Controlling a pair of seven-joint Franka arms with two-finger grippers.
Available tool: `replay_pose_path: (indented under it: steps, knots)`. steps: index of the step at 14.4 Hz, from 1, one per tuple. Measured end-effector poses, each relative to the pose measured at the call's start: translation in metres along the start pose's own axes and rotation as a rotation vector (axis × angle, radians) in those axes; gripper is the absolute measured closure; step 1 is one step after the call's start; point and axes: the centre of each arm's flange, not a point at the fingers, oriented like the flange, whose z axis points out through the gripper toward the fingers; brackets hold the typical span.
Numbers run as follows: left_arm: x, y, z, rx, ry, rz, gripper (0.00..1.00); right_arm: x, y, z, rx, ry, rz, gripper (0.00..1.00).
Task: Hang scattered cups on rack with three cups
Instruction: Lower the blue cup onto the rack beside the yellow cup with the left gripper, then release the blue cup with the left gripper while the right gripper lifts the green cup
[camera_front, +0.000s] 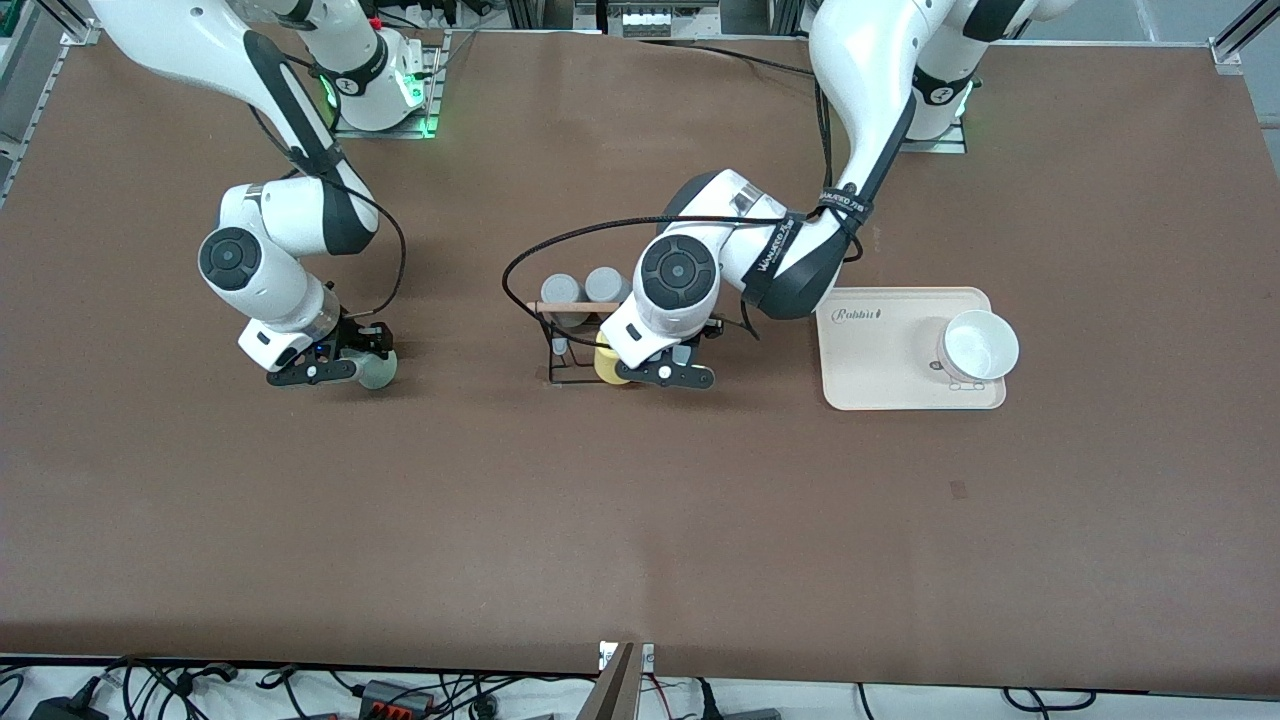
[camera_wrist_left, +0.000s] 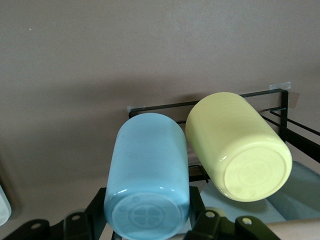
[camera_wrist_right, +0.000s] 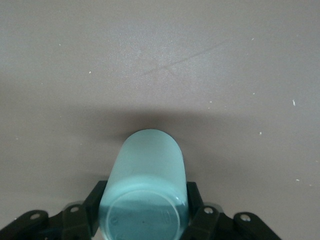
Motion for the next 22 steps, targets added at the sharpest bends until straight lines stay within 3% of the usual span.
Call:
replay_pose_path:
  steps: [4, 7, 10, 12, 14, 18, 22]
  knots:
    - [0.005, -0.014, -0.028, -0.006, 0.016, -0.02, 0.0, 0.002, 0.001, -0.004, 0.0, 0.009, 0.002, 0.32]
    - [0.005, -0.047, -0.079, -0.021, 0.026, -0.057, 0.0, 0.008, 0.006, -0.027, -0.003, 0.023, 0.011, 0.32]
    - [0.011, -0.089, -0.127, -0.05, 0.066, -0.113, 0.0, 0.018, 0.009, -0.08, -0.006, 0.006, 0.025, 0.32]
    - [0.025, -0.148, -0.157, -0.072, 0.089, -0.193, 0.0, 0.027, 0.009, -0.126, -0.008, -0.004, 0.064, 0.32]
    - [0.035, -0.212, -0.18, -0.046, 0.114, -0.267, 0.0, 0.037, 0.0, -0.171, -0.009, -0.021, 0.123, 0.32]
    - [0.034, -0.304, -0.213, 0.015, 0.14, -0.269, 0.0, 0.052, -0.074, -0.244, -0.007, -0.005, 0.237, 0.32]
    - [0.021, -0.388, -0.243, 0.008, 0.158, -0.206, 0.0, 0.052, -0.171, -0.264, 0.013, 0.032, 0.339, 0.32]
